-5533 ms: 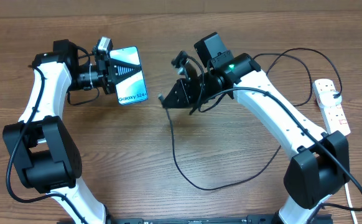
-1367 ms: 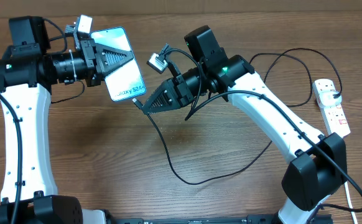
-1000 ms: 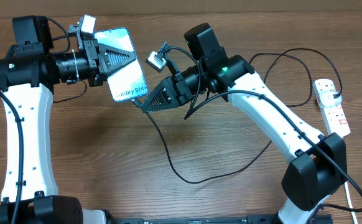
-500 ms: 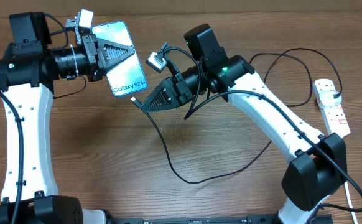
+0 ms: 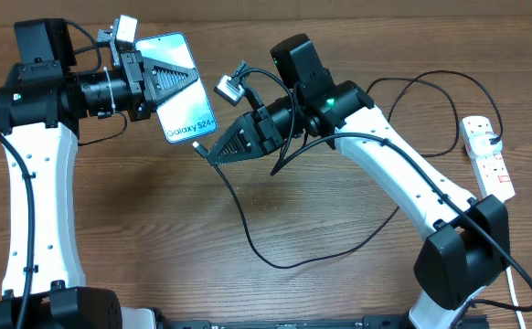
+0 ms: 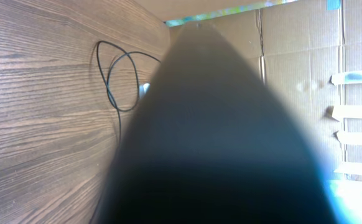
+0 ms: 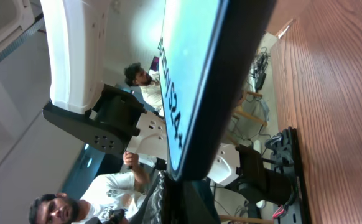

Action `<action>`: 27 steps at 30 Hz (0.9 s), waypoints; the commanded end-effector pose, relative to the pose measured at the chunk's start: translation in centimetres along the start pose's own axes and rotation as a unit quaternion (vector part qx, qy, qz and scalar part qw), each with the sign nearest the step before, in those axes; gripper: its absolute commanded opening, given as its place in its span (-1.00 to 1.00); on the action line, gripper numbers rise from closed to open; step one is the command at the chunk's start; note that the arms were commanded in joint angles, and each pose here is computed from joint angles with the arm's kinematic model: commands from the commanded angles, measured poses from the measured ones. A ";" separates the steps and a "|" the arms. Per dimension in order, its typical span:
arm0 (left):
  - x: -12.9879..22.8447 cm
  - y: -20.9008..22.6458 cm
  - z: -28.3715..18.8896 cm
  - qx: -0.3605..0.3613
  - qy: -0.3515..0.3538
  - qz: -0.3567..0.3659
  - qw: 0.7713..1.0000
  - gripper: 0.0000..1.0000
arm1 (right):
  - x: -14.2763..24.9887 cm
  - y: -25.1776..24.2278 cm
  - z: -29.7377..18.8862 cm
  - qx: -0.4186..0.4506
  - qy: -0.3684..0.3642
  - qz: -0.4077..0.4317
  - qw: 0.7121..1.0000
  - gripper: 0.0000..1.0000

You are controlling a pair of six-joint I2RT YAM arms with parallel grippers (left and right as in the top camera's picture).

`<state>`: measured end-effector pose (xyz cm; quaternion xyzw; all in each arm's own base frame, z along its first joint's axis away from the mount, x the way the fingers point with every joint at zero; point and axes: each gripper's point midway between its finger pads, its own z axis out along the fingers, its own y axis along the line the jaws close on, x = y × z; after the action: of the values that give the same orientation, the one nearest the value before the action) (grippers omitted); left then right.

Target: Plug charger to phone and switch on socket

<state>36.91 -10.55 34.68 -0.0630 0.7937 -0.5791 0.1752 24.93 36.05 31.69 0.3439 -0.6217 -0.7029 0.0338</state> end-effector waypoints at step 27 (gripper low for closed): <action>0.1 0.1 0.1 -0.015 -0.003 -0.009 1.000 -0.92 | -0.8 1.8 -1.0 0.001 -0.009 -0.029 1.000 -0.92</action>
<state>36.90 -10.36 34.08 -0.0773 0.8014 -0.5684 0.1694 25.63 35.58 31.69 0.3383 -0.6250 -0.7030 0.0263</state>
